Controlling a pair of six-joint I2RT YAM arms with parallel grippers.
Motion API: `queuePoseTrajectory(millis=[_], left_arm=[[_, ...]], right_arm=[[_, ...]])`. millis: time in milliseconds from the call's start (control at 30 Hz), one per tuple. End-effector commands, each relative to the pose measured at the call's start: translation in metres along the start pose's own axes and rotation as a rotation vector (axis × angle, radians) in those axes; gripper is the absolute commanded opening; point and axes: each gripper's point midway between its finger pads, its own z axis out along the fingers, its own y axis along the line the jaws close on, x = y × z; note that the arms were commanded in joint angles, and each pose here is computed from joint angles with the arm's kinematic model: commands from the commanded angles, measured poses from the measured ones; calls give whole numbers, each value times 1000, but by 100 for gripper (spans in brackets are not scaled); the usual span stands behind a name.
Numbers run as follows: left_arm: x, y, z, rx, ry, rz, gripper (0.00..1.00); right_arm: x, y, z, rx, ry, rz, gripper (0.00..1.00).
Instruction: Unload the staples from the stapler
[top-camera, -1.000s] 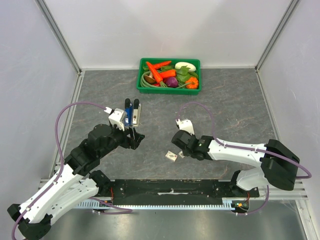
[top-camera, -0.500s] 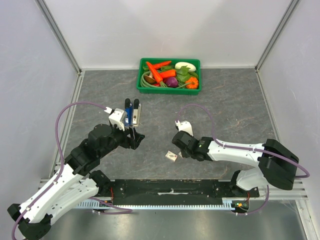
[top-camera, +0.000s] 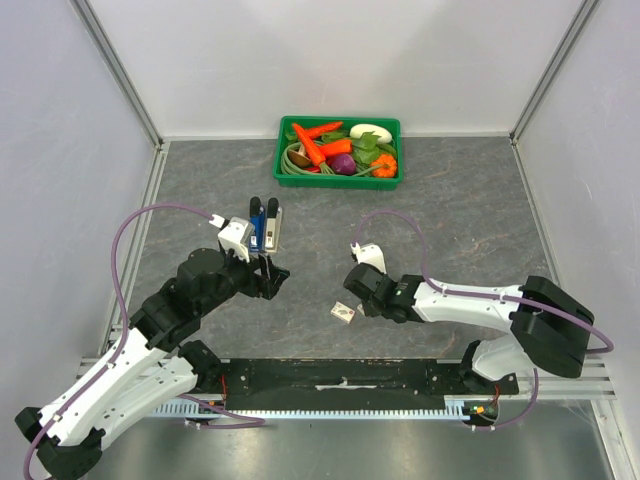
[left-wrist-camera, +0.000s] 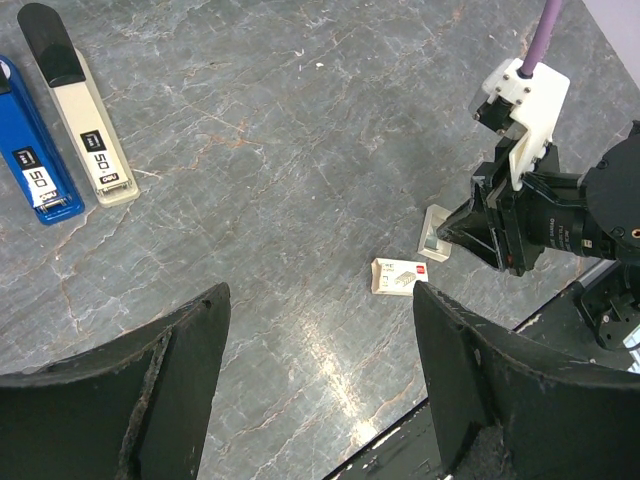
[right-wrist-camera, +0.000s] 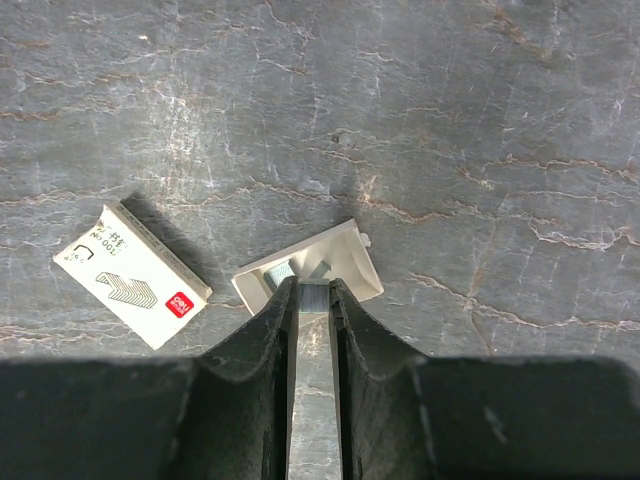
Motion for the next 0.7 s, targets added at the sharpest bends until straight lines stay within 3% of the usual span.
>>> queuePoseTrajectory(millis=[0, 233, 667], left_arm=[[-7, -5, 0, 21, -26, -6, 80], [-6, -5, 1, 19, -21, -8, 80], [10, -16, 16, 76, 54, -23, 80]], right_arm=[[-4, 4, 4, -10, -12, 26, 25], [-6, 5, 3, -16, -16, 31, 33], [-38, -11, -24, 5, -99, 36, 38]])
